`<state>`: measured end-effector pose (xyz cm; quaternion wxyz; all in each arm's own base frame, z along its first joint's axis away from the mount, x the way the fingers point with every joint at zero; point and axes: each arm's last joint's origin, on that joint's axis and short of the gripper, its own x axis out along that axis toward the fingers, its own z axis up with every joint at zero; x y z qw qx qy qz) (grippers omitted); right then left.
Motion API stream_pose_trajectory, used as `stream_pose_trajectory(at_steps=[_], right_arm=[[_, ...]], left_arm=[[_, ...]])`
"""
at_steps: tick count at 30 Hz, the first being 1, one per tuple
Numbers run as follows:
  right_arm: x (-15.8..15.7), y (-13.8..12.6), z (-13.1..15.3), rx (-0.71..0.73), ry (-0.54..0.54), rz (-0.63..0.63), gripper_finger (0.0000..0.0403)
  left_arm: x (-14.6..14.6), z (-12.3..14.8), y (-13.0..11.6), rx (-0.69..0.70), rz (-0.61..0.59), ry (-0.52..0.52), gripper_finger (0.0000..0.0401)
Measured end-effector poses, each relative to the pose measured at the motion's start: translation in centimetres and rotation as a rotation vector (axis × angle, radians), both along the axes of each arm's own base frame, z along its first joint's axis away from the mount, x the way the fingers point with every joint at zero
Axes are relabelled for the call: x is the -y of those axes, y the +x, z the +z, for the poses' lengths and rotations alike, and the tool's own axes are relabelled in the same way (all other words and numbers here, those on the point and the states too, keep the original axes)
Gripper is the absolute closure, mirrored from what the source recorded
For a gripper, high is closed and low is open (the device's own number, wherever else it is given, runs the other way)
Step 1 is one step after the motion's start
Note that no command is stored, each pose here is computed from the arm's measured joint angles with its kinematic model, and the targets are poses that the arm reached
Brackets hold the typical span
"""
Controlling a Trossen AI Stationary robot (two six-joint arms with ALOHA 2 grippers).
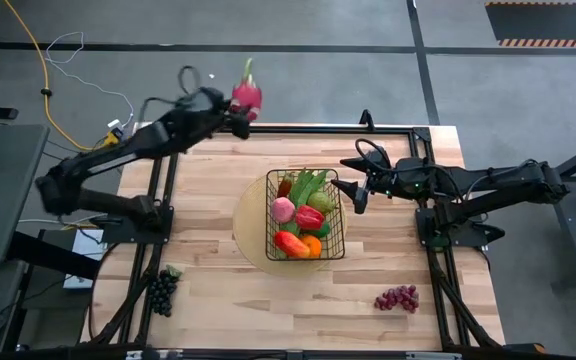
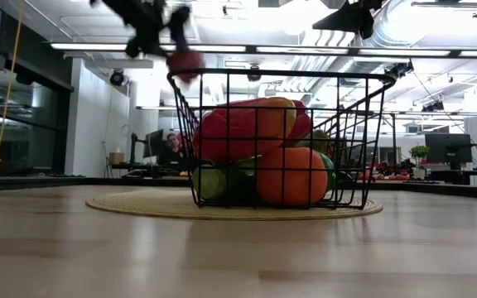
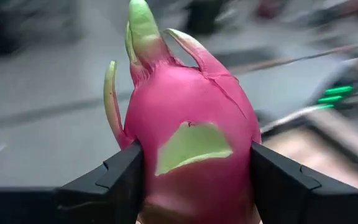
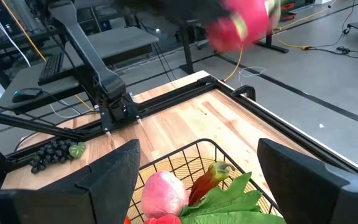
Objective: Build produce basket
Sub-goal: Put the dragonfruit into the wire basket
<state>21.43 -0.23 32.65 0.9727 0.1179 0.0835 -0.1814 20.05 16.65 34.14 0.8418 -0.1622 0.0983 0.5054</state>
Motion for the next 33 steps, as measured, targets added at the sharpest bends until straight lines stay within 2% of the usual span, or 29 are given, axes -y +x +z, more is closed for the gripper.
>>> stream_pose_trajectory(at_steps=[4, 9, 12, 15, 21, 24, 33], right_arm=[[0.0, 0.0, 0.0, 0.0, 0.0, 0.0, 0.0089], [0.0, 0.0, 0.1, 0.014, 0.001, 0.0, 0.0089], [0.0, 0.1, 0.4, 0.045, 0.002, 0.004, 0.0089], [0.0, 0.1, 0.6, 0.067, -0.003, 0.006, 0.0089], [0.0, 0.1, 1.1, 0.091, -0.003, 0.008, 0.0089], [0.0, -0.5, 3.0, 0.171, -0.02, 0.011, 0.0089], [0.1, -2.5, 6.7, 0.272, -0.117, 0.014, 0.0089]], left_arm=[[4.4, 3.8, -1.1, 0.114, -0.23, 0.147, 0.017], [9.1, 5.6, -1.5, 0.175, -0.437, 0.216, 0.017], [11.2, 5.6, -0.9, 0.171, -0.5, 0.225, 0.017], [12.7, 5.1, 0.2, 0.146, -0.511, 0.219, 0.017], [13.8, 5.0, 1.5, 0.159, -0.496, 0.239, 0.0169], [14.1, 4.5, 2.8, 0.082, -0.527, 0.258, 0.0169], [13.1, 2.3, 10.0, -0.168, -0.648, 0.278, 0.0169]])
